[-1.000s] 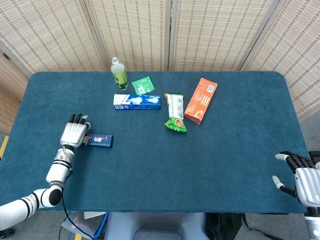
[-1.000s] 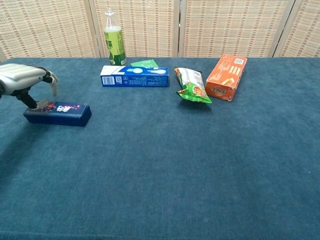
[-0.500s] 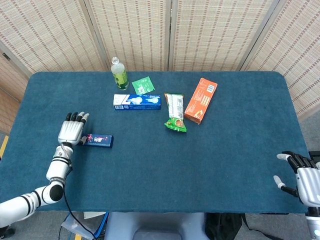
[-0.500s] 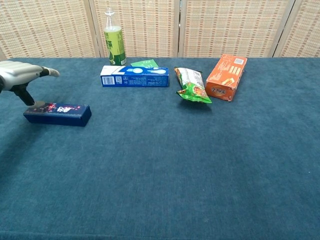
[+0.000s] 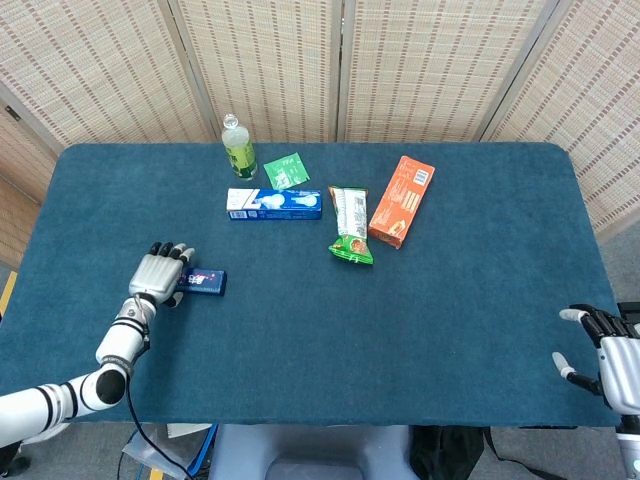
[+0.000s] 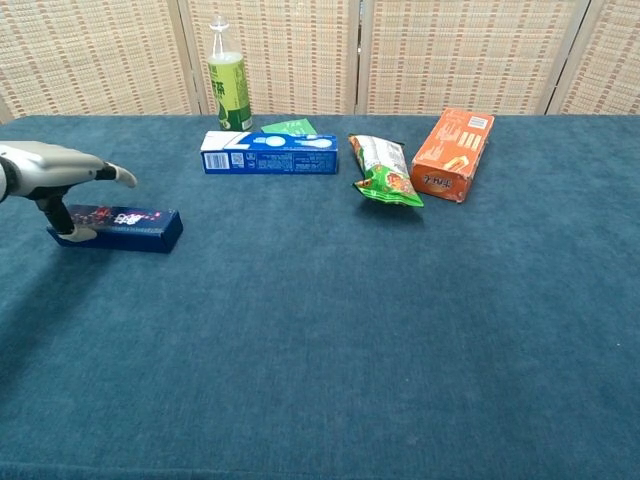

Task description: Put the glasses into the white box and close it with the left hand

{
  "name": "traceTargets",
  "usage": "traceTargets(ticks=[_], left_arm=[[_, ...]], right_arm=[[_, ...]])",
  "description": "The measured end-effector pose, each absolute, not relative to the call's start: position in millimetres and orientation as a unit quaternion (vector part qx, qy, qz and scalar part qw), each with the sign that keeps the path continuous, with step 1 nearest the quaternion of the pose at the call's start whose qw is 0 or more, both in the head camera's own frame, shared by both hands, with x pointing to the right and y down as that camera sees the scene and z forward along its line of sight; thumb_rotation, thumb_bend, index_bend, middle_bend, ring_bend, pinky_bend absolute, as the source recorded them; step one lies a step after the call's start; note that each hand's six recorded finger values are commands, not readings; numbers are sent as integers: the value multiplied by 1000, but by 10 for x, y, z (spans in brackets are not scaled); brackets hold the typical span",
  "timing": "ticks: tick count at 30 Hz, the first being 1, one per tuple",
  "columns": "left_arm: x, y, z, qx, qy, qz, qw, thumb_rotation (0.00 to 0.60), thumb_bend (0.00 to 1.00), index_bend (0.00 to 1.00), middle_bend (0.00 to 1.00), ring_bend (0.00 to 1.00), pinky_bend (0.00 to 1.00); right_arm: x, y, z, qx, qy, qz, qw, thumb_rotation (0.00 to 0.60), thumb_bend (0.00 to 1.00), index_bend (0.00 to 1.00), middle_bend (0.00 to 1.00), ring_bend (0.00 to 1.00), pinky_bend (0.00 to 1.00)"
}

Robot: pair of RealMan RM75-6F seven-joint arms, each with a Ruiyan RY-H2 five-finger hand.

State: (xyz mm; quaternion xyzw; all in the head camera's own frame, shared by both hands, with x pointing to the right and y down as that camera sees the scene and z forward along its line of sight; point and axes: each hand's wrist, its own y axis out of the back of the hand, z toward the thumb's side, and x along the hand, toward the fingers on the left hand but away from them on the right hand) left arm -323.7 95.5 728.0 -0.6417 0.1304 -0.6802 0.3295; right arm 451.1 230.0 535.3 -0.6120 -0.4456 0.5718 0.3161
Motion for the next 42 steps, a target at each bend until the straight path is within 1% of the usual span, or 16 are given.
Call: traceTargets(ticks=[2,4,5,7,9,15,18,25,27,28,30,33,35,37,42], left_arm=[[-3215,947,7331,-639,126,-685,327,600,337,102,0,0,0],[-3180,932,7384,-636,125,-688,326,600,337,184,0,0,0],[-3166,926,7400,-635,126,-689,326,600,338,262,0,0,0],[-3147,905,7420,-632,135,-689,328,600,337,360,0,0,0],[-3121,893,7438,-632,145,-687,329,600,337,428,0,0,0],[-3033,877,7458,-633,155,-678,340,600,337,530,6,0,0],[-2950,870,7421,-641,168,-667,341,600,337,544,18,0,0],[-2694,824,7340,-655,190,-644,346,600,337,538,18,0,0],[-2626,823,7345,-659,190,-641,345,600,337,510,19,0,0],[-2605,825,7350,-659,188,-642,344,600,337,474,18,0,0],[-2563,834,7364,-660,184,-644,342,600,329,340,18,0,0],[-2495,858,7370,-662,180,-645,336,600,247,75,9,0,0],[-2461,871,7354,-665,182,-643,334,600,205,9,0,0,0],[-2446,877,7328,-668,190,-640,327,600,184,0,0,0,0],[-2488,846,7199,-673,234,-624,322,600,180,0,0,0,0]], right_arm=[[4521,2305,5358,-612,-446,573,315,600,239,286,248,229,231],[4526,2307,5366,-612,-446,573,314,600,239,286,248,229,231],[4528,2308,5369,-612,-446,573,313,600,239,286,248,229,231],[4532,2310,5375,-612,-446,573,312,600,239,286,248,229,231],[4535,2311,5379,-613,-445,574,312,600,240,286,248,229,231],[4540,2310,5368,-612,-447,573,313,600,239,286,248,229,230],[4541,2314,5367,-613,-447,572,313,600,240,286,248,229,231],[4550,2321,5367,-613,-448,571,313,600,239,286,248,229,231],[4557,2322,5367,-613,-449,570,312,600,239,286,247,229,231],[4560,2323,5367,-613,-449,570,312,600,239,286,247,229,231],[4566,2325,5364,-613,-450,570,312,600,240,286,248,229,230],[4575,2326,5360,-612,-451,570,312,600,239,286,248,229,231],[4576,2324,5355,-612,-451,569,313,600,239,286,248,229,231],[4572,2318,5351,-612,-452,568,314,600,240,286,248,229,231],[4564,2290,5354,-613,-450,567,316,600,239,286,247,229,231]])
